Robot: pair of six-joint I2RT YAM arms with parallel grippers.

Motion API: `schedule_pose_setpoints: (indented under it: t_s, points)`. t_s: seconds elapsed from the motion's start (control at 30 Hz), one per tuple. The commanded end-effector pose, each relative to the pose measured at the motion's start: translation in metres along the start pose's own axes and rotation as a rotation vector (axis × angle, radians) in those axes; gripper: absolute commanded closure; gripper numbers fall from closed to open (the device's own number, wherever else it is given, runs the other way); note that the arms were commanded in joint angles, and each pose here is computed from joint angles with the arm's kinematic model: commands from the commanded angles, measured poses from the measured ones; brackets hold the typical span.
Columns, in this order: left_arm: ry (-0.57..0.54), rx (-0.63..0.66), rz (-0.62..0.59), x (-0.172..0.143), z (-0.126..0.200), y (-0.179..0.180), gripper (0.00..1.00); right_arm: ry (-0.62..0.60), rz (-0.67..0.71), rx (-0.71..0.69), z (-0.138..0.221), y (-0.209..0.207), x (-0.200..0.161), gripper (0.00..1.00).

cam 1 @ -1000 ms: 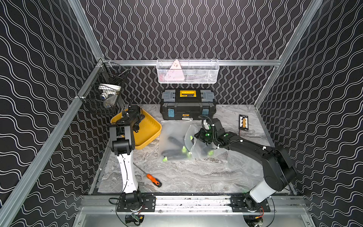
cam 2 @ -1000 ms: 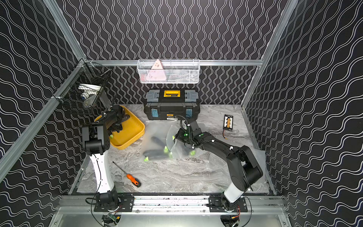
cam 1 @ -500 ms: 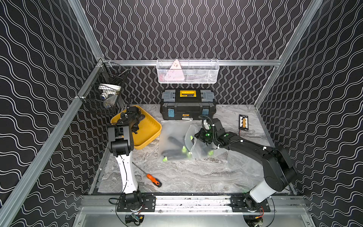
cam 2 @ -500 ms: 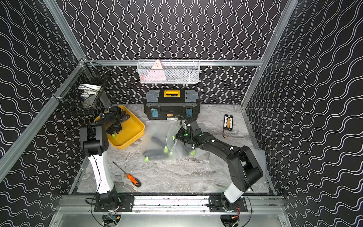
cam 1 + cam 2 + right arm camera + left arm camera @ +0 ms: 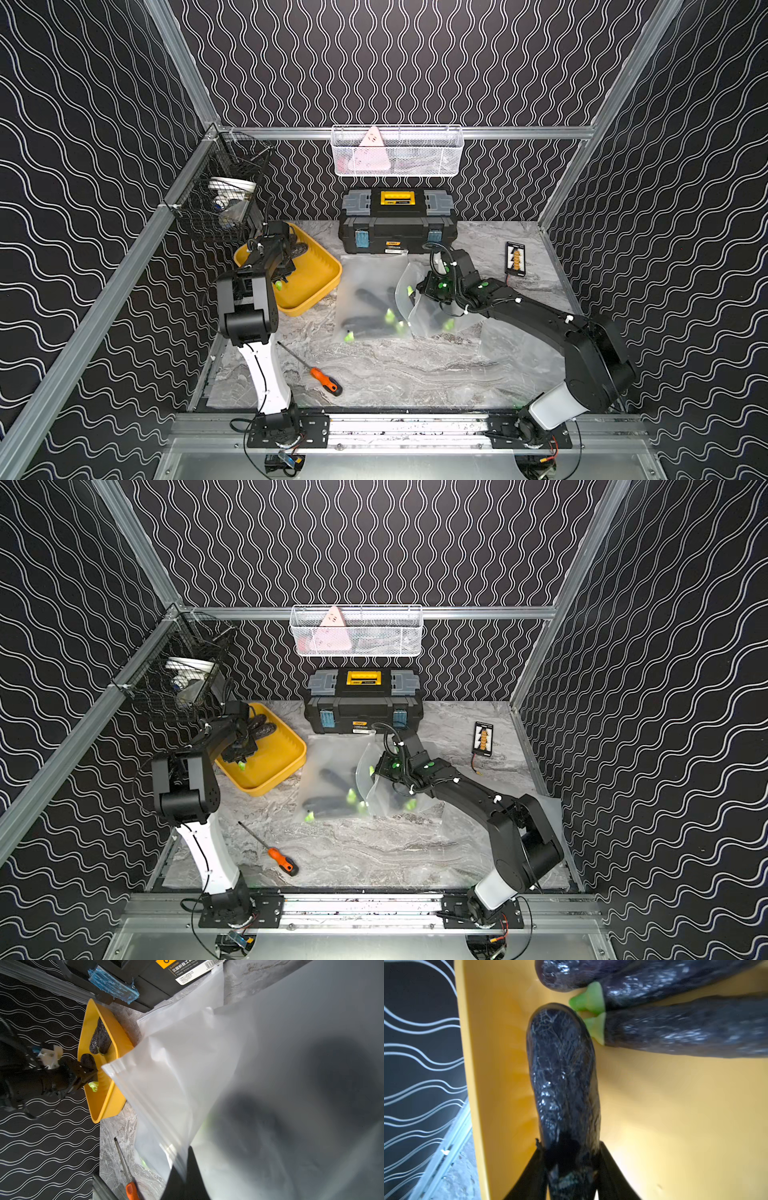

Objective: Place the eggplant in a zip-top bag and seal the zipper
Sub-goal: Pick up the eggplant from the basket, then place the eggplant in the zipper food storage bag.

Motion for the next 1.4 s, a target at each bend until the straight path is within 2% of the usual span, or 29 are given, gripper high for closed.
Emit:
schedule_pose_setpoints:
  t_s: [0.0, 0.2, 0.43, 0.57, 0.7, 0.83, 1.0, 1.13, 1.37]
  points:
    - [-0.005, -0.103, 0.031, -0.004, 0.013, -0.011, 0.64, -0.025, 0.000, -0.026, 0.004, 0.001, 0.002, 0.99]
    - [-0.056, -0.179, -0.032, -0.009, 0.049, -0.039, 0.63, -0.055, 0.005, -0.063, 0.007, 0.001, 0.005, 0.99]
    - [-0.067, -0.449, -0.072, -0.025, 0.087, -0.077, 0.62, -0.073, 0.011, -0.125, 0.008, -0.004, 0.007, 0.99]
    - [-0.052, -0.586, -0.178, -0.048, 0.113, -0.116, 0.62, -0.093, 0.022, -0.153, 0.009, -0.005, 0.009, 0.99]
    - [-0.069, -0.674, -0.240, -0.068, 0.139, -0.136, 0.62, -0.096, 0.019, -0.162, 0.009, -0.006, 0.010, 0.99]
    - [-0.040, -0.836, -0.303, -0.088, 0.162, -0.152, 0.62, -0.096, 0.021, -0.170, 0.009, -0.007, 0.012, 0.99]
    - [0.012, -1.016, -0.479, -0.127, 0.194, -0.177, 0.62, -0.083, 0.013, -0.177, 0.007, -0.011, 0.014, 0.99]
    - [0.037, -1.109, -0.589, -0.162, 0.217, -0.187, 0.62, -0.082, 0.014, -0.187, 0.005, -0.015, 0.017, 0.99]
    - [0.067, -1.212, -0.707, -0.206, 0.240, -0.190, 0.62, -0.100, 0.033, -0.162, 0.007, -0.005, 0.027, 0.99]
Point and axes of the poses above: each gripper's point midway between its finger pads, its own z axis back along the fingers, its own y axis along the line the jaws close on, x = y × z, the point moved 9 cm from there along z, back along the fingers, and after that the axes turned 14 degrees about -z, right-handed, at the moved point
